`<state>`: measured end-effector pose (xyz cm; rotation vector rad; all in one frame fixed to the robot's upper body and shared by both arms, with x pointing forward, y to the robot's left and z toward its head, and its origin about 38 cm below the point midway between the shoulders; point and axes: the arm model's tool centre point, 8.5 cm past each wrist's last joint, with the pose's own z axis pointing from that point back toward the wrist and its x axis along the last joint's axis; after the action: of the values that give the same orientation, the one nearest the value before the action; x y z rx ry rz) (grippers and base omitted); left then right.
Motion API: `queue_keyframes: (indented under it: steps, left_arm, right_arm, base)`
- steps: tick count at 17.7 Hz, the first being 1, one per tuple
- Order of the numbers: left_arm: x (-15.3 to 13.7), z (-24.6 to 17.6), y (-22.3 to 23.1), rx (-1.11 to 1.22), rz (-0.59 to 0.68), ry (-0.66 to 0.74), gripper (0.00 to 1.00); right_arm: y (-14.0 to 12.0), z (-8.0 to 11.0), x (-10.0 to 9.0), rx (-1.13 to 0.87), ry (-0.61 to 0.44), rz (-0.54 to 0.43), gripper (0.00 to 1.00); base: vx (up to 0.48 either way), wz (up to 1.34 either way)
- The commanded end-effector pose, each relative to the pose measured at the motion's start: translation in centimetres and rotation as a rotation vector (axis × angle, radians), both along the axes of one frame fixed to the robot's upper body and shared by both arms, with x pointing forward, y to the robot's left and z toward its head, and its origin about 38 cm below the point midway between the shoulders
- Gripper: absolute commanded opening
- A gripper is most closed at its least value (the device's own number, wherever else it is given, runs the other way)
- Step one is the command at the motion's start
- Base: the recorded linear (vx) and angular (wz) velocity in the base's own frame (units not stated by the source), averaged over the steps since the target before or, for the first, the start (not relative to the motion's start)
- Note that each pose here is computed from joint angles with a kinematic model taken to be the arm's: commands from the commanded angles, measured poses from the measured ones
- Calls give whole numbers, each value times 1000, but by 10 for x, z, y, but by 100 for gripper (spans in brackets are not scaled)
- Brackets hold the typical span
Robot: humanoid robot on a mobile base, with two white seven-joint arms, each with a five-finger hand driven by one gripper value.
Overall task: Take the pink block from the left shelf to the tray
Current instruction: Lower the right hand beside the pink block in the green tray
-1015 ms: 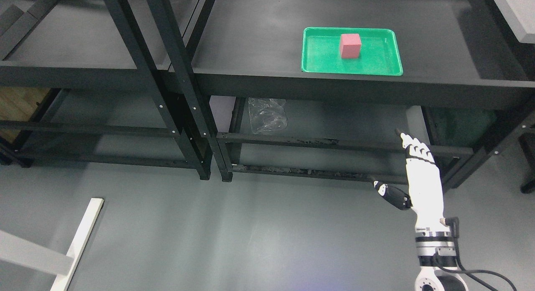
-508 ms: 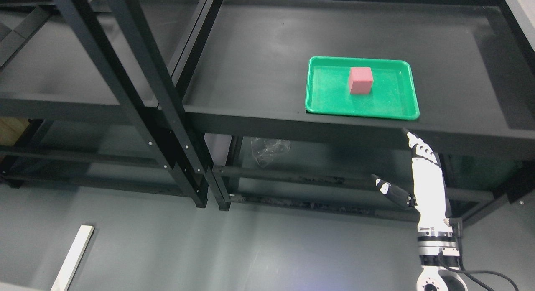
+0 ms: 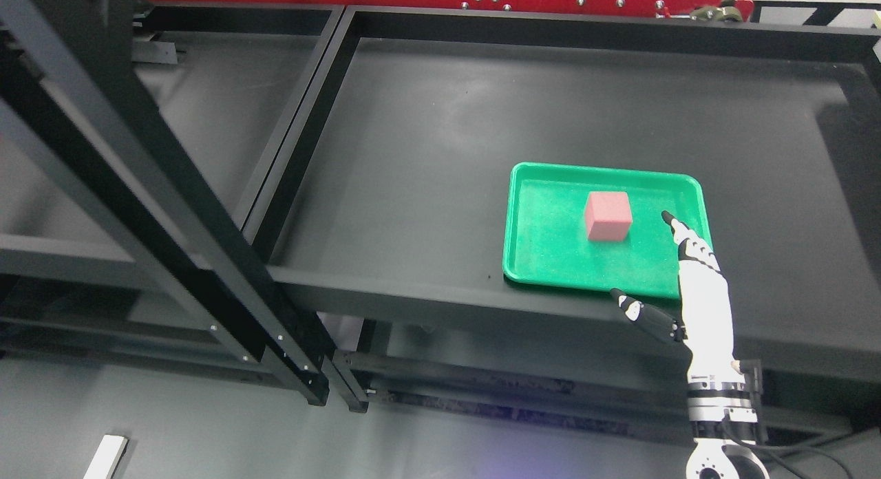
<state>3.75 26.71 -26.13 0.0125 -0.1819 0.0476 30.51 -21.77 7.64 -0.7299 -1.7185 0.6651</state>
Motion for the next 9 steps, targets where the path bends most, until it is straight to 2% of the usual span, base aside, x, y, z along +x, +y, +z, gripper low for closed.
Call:
queue_keyframes:
  steps: [1,5,9]
  left_arm:
    - [-6,1,11,18,-1,9,100]
    - [-6,1,11,18,-1,9,100]
    - [-6,1,11,18,-1,9,100]
  right_arm:
    - [-1,-3,0,-18,29,28,98]
    - [5,-15,-1,-22,151,115,98]
    - [6,-28,-5,26,224,140,98]
  base:
    - [282,9]
    - [268,33]
    - [184,18]
